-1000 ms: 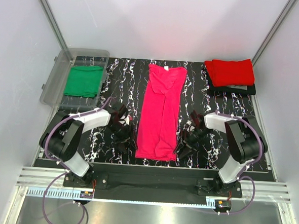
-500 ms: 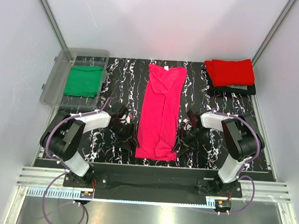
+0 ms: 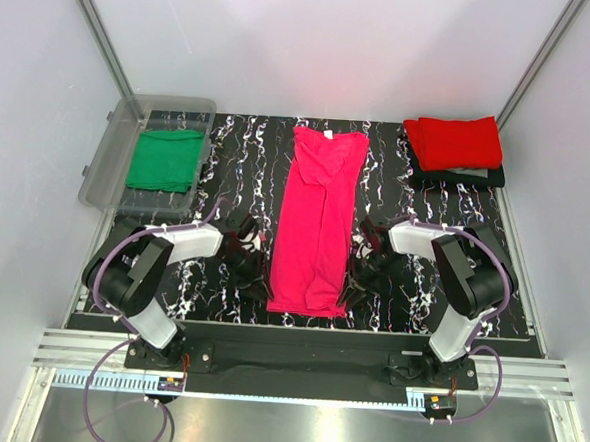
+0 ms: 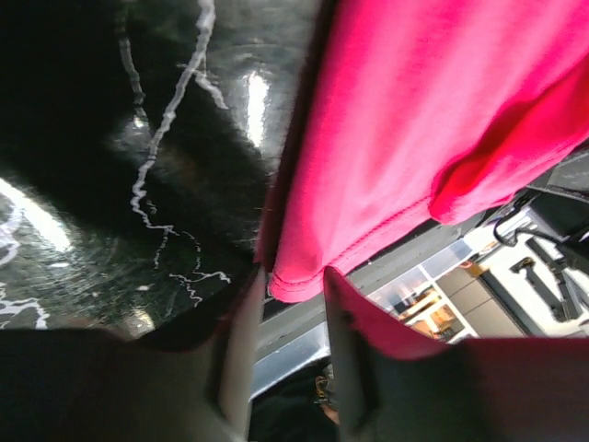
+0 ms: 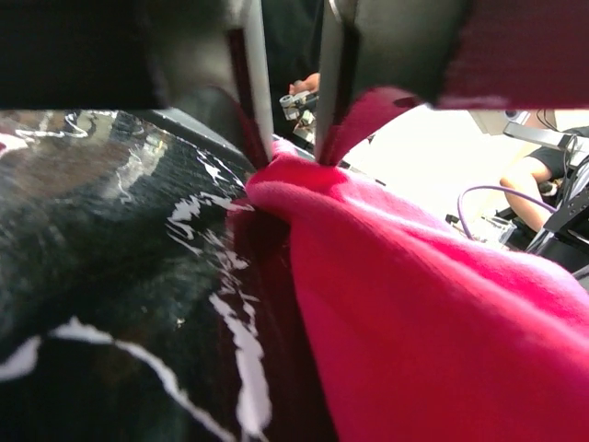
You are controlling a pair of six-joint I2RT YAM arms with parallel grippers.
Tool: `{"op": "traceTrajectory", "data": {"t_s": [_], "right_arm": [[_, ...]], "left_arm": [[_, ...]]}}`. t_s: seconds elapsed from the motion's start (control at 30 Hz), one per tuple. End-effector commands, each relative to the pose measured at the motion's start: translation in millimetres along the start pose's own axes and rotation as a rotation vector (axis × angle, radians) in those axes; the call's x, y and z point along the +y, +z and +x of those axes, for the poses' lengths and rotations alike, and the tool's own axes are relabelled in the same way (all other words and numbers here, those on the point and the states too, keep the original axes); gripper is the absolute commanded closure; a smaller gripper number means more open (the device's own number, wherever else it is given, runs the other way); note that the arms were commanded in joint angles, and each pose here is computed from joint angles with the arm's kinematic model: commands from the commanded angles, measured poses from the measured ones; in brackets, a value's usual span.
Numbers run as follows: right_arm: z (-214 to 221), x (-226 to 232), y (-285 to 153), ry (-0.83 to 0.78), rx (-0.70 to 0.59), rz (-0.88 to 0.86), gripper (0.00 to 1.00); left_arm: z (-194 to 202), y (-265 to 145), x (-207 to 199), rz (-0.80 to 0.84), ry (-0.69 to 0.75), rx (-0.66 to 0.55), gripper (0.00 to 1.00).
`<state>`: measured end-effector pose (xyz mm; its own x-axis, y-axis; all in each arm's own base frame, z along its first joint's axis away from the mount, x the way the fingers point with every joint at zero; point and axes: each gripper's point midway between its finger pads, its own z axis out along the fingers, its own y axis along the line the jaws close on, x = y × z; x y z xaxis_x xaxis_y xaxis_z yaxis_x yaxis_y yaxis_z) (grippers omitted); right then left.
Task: Fold and stack the t-shirts
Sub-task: Fold the tshirt
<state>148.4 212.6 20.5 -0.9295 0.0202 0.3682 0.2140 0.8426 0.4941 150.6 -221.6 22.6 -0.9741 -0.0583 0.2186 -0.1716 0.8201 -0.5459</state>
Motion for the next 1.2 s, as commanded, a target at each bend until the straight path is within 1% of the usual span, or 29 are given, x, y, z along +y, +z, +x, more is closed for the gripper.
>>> {"op": "traceTrajectory", "data": {"t_s": [0.0, 0.03, 0.07, 0.1, 0.13, 0.33, 0.43, 0.57, 0.77, 0.97, 1.07, 1.17], "right_arm": [[1, -5, 8, 0.019, 0.003, 0.023, 0.70], [2, -3, 7, 0.017, 0.003, 0.009, 0.77], [1, 0, 7, 0.006, -0.004, -0.007, 0.89], [2, 1, 5, -0.002, -0.006, -0.014, 0.98], [4, 3, 2, -0.014, -0.016, -0.021, 1.00], [31, 2, -13, -0.052, -0.037, -0.063, 1.00], [47, 10, -28, -0.102, -0.083, -0.114, 1.00], [49, 13, -37, -0.144, -0.137, -0.135, 1.00], [30, 15, -49, -0.143, -0.189, -0.148, 1.00], [-6, 21, -74, -0.140, -0.271, -0.172, 1.00], [-28, 27, -88, -0.178, -0.335, -0.170, 1.00], [-49, 32, -101, -0.249, -0.398, -0.157, 1.00]], "left_arm": [[0, 3, -5, 0.036, 0.013, 0.011, 0.71], [0, 3, -6, 0.044, 0.018, 0.011, 0.85], [0, 3, -7, 0.046, 0.018, 0.013, 0.93], [-1, 2, -8, 0.050, 0.023, 0.010, 0.97], [-3, 1, -11, 0.059, 0.039, 0.003, 1.00], [-22, -18, -33, 0.085, 0.140, -0.078, 1.00], [-30, -31, -41, 0.093, 0.174, -0.119, 1.00], [-37, -45, -52, 0.118, 0.210, -0.163, 1.00], [-42, -62, -70, 0.152, 0.281, -0.206, 1.00], [-57, -83, -84, 0.176, 0.315, -0.279, 1.00], [-67, -90, -86, 0.174, 0.310, -0.314, 1.00], [-75, -94, -90, 0.188, 0.307, -0.334, 1.00]]}}
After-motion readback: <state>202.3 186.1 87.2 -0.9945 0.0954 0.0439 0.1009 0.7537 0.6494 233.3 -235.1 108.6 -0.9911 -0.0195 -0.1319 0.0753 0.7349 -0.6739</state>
